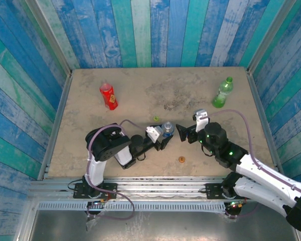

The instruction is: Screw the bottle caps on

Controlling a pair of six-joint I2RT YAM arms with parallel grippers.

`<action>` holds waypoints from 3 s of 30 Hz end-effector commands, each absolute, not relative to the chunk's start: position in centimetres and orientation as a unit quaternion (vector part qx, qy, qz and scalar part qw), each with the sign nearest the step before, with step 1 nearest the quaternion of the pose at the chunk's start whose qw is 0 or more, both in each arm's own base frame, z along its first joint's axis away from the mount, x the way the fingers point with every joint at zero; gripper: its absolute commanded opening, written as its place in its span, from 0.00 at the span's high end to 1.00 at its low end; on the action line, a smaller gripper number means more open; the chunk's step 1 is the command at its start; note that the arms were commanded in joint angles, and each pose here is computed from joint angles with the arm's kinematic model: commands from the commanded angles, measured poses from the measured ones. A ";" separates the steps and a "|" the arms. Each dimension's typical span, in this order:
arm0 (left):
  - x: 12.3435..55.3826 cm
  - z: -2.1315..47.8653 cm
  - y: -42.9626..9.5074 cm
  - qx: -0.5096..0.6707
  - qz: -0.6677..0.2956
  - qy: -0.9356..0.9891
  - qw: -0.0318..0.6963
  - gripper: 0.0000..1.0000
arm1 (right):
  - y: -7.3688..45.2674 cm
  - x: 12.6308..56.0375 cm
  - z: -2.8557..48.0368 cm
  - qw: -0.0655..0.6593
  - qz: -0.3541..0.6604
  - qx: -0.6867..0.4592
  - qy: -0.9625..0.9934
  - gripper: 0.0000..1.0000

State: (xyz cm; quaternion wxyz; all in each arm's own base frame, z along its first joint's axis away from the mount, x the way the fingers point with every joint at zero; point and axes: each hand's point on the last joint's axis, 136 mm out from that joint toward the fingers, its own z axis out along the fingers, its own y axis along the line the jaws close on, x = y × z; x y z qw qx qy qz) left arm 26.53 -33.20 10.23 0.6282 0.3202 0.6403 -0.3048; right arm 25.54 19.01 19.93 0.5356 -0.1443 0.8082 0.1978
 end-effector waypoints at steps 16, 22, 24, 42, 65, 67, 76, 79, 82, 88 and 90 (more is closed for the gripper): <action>26.3 12.1 -34.3 0.318 -0.337 0.604 0.649 0.37 | 16.7 25.8 18.0 0.529 0.158 -0.096 0.828 0.00; 24.3 11.7 -34.5 0.359 -0.356 0.599 0.621 0.41 | 15.9 25.6 15.4 0.502 0.129 -0.096 0.850 0.00; 23.5 11.5 -34.7 0.371 -0.369 0.597 0.608 0.43 | 16.1 25.6 14.4 0.485 0.128 -0.097 0.860 0.02; 22.6 11.9 -34.7 0.365 -0.400 0.596 0.593 0.45 | 18.0 28.0 5.2 0.319 0.068 -0.126 0.937 0.33; 22.7 11.6 -34.5 0.381 -0.380 0.596 0.596 0.42 | 18.1 29.2 2.4 0.284 0.053 -0.125 0.949 0.56; 22.7 11.5 -34.5 0.379 -0.378 0.597 0.597 0.42 | 18.1 29.2 2.5 0.285 0.052 -0.126 0.949 0.58; 22.8 11.6 -34.4 0.376 -0.377 0.597 0.601 0.42 | 18.2 28.9 4.4 0.298 0.066 -0.133 0.943 0.72; 22.8 11.7 -34.4 0.375 -0.378 0.595 0.602 0.42 | 18.1 28.9 5.0 0.302 0.065 -0.136 0.941 0.69; 22.8 11.7 -34.4 0.375 -0.377 0.595 0.602 0.42 | 18.2 28.6 5.8 0.301 0.068 -0.142 0.941 0.69; 22.9 11.6 -34.4 0.375 -0.377 0.596 0.601 0.42 | 18.3 28.1 7.1 0.298 0.075 -0.155 0.939 0.68; 22.9 11.6 -34.4 0.375 -0.377 0.597 0.601 0.42 | 18.2 27.9 7.4 0.296 0.077 -0.159 0.939 0.68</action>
